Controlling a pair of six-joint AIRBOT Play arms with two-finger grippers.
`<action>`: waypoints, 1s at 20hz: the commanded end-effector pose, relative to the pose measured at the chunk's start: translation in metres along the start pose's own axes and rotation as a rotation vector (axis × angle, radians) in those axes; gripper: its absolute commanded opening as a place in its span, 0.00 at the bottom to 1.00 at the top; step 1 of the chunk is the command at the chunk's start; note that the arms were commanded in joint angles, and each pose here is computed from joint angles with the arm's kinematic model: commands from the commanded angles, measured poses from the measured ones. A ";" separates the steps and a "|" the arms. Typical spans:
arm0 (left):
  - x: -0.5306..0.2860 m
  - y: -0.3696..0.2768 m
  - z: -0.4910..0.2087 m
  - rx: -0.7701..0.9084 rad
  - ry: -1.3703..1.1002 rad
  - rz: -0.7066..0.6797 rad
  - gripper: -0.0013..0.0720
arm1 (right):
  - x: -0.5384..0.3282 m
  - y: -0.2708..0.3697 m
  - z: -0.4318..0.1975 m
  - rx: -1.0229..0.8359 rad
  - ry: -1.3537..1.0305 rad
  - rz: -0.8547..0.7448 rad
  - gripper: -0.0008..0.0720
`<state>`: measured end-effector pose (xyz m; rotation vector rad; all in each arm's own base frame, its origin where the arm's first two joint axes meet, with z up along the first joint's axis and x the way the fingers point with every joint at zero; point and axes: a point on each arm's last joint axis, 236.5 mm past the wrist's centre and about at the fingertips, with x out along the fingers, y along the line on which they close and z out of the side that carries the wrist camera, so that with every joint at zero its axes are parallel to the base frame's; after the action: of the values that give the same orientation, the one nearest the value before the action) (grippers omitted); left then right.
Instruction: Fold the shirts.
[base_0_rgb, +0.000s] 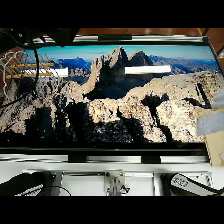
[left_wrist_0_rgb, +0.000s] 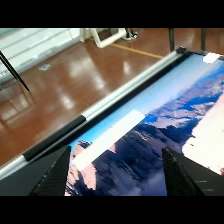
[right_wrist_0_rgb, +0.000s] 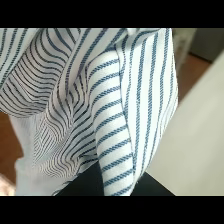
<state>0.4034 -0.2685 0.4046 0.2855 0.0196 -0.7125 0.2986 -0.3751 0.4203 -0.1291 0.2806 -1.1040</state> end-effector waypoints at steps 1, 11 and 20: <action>0.001 -0.017 -0.005 -0.030 0.031 -0.046 0.94 | 0.013 -0.056 -0.010 0.041 0.014 -0.118 0.11; 0.002 -0.078 0.011 -0.038 0.002 -0.171 0.94 | 0.021 -0.148 -0.028 0.115 0.020 -0.296 0.11; -0.004 -0.106 0.004 -0.099 0.058 -0.245 0.94 | 0.037 -0.165 -0.057 0.108 0.103 -0.341 0.11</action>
<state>0.3374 -0.3413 0.3887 0.2334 0.1001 -0.9282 0.1594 -0.4747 0.4110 -0.0429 0.2594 -1.4513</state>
